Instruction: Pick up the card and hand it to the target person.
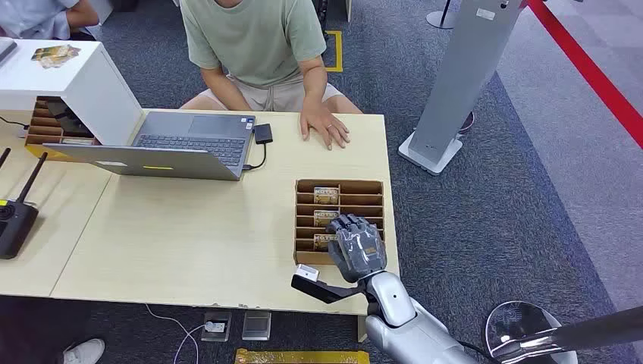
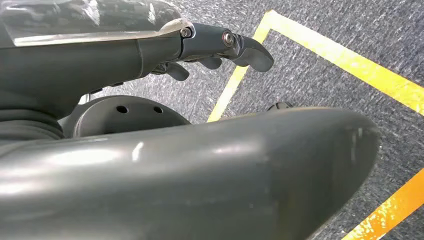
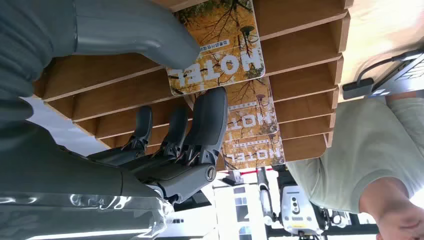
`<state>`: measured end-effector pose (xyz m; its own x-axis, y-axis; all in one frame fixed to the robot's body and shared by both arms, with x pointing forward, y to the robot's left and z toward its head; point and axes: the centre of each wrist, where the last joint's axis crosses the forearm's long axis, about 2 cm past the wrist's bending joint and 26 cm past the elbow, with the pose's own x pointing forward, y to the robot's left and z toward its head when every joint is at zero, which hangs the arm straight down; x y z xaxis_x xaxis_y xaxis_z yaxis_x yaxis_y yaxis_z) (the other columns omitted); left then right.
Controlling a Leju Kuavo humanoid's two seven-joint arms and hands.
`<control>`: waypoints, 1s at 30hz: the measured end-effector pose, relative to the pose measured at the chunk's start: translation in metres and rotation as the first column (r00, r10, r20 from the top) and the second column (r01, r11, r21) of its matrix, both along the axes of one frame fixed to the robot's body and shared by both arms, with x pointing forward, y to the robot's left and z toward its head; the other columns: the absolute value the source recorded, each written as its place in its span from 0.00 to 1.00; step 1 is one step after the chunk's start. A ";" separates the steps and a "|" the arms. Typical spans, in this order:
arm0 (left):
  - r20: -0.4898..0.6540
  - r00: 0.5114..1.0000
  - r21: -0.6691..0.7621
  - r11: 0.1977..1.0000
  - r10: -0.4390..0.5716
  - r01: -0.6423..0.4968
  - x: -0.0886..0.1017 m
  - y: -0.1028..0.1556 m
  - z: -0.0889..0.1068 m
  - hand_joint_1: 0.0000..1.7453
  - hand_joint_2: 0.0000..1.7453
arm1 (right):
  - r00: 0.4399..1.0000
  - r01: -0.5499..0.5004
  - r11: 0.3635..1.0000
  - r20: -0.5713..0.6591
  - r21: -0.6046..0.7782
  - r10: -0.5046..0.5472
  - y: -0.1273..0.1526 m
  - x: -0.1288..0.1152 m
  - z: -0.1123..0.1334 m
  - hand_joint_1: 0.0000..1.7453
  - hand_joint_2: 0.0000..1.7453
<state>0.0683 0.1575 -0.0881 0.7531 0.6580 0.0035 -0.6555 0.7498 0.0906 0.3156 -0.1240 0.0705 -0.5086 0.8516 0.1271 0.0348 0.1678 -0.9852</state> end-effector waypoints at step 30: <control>0.092 0.996 0.031 0.999 0.002 -0.005 -0.001 0.008 -0.003 0.00 0.00 | 1.000 -0.010 0.999 0.025 -0.047 0.011 -0.003 -0.004 -0.005 0.76 1.00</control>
